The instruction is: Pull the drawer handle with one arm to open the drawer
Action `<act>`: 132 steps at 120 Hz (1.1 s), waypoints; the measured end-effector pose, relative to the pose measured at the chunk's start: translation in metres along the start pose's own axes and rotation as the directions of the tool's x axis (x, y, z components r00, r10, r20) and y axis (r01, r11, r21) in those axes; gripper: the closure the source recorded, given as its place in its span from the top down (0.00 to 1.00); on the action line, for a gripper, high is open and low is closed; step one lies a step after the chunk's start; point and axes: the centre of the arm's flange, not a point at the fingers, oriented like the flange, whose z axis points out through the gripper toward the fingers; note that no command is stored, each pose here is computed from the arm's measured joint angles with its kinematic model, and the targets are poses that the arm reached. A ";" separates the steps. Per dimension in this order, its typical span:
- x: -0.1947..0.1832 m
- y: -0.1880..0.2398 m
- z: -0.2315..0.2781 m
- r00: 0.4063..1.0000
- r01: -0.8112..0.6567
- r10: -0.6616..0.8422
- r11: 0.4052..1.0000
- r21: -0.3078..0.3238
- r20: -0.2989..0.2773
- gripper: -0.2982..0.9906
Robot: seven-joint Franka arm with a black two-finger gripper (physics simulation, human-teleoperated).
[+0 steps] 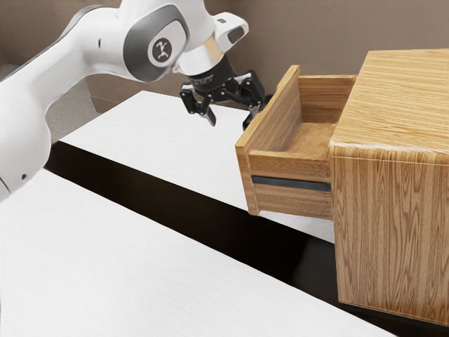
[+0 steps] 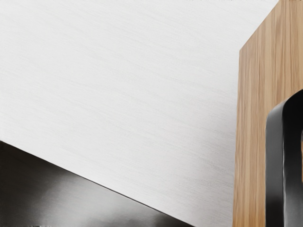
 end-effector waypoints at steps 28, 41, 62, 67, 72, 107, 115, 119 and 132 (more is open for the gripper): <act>0.010 -0.031 0.000 0.999 0.044 -0.044 0.999 0.024 0.011 0.77; 0.014 -0.044 -0.002 0.998 0.064 -0.064 0.997 0.032 0.010 0.77; 0.005 -0.040 -0.083 0.995 0.058 -0.059 0.998 -0.015 -0.076 0.77; -0.001 -0.038 -0.113 0.993 0.052 -0.055 0.998 -0.032 -0.106 0.77; -0.009 -0.029 -0.135 0.992 0.034 -0.040 0.998 -0.051 -0.121 0.77; -0.109 0.028 -0.162 0.986 -0.141 0.133 0.988 0.070 0.105 0.77; -0.173 0.070 -0.172 0.961 -0.265 0.246 0.951 0.158 0.131 0.77; -0.201 0.098 -0.165 0.935 -0.342 0.316 0.924 0.170 0.164 0.77; -0.292 0.171 -0.170 0.817 -0.571 0.542 0.808 0.147 0.196 0.77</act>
